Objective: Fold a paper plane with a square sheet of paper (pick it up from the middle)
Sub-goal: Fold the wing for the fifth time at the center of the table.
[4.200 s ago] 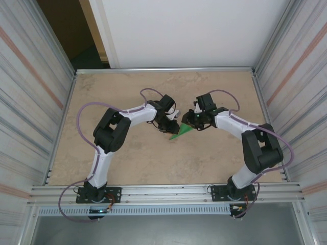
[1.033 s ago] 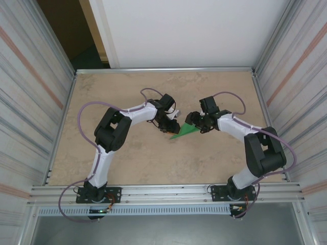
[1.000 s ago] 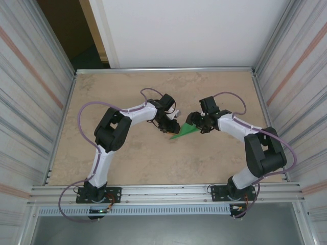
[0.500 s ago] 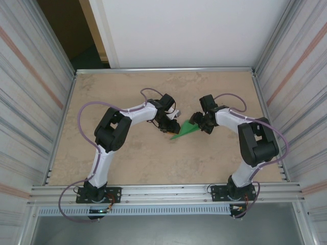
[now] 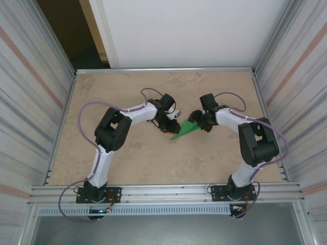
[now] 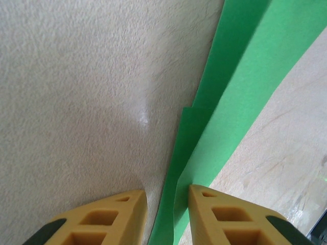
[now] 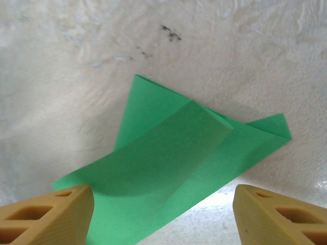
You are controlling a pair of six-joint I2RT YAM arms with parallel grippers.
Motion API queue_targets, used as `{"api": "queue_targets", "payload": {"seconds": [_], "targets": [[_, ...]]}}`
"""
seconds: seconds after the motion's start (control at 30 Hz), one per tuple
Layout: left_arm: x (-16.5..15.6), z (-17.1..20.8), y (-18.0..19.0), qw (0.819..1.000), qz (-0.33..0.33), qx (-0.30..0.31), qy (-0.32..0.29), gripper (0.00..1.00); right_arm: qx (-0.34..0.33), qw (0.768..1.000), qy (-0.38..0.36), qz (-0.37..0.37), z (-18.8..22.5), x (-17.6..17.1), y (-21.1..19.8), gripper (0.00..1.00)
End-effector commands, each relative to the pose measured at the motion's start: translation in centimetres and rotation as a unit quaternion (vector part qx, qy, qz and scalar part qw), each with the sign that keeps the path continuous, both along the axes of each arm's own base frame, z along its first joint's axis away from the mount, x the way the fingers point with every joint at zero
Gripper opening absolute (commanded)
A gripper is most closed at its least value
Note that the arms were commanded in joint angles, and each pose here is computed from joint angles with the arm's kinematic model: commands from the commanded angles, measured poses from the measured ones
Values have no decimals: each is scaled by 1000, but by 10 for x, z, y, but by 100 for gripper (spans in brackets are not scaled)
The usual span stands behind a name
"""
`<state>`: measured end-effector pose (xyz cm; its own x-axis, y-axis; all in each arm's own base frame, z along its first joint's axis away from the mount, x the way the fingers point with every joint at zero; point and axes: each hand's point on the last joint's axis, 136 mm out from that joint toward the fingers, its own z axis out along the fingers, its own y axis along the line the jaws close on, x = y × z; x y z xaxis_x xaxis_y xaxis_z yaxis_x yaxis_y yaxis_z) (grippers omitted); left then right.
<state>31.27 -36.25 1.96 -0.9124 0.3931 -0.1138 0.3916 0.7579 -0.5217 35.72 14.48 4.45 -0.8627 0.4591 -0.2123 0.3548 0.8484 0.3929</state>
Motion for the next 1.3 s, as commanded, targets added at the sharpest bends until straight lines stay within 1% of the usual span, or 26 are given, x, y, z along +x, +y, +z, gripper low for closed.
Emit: {"api": "queue_targets", "payload": {"seconds": [0.0,0.2,0.37,0.53,0.9,1.07,1.27], "targets": [[-27,-70,28,994,-9,94,49,31,10,1000,-14,24,6,-2,6,74],[-27,-71,28,994,-9,96,49,31,-6,1000,10,20,-8,-5,3,75],[-28,-70,29,994,-9,96,49,31,-18,999,31,15,-22,-7,-3,71],[-27,-70,29,994,-8,97,48,31,-19,999,41,14,-30,-10,-5,63],[-24,-65,27,995,-6,92,45,31,-10,998,55,15,-47,-18,-8,37],[-23,-65,25,995,-7,89,45,31,-8,998,61,19,-54,-20,-8,30],[-21,-61,23,996,-9,84,42,31,-11,998,62,21,-56,-21,-9,28]]}}
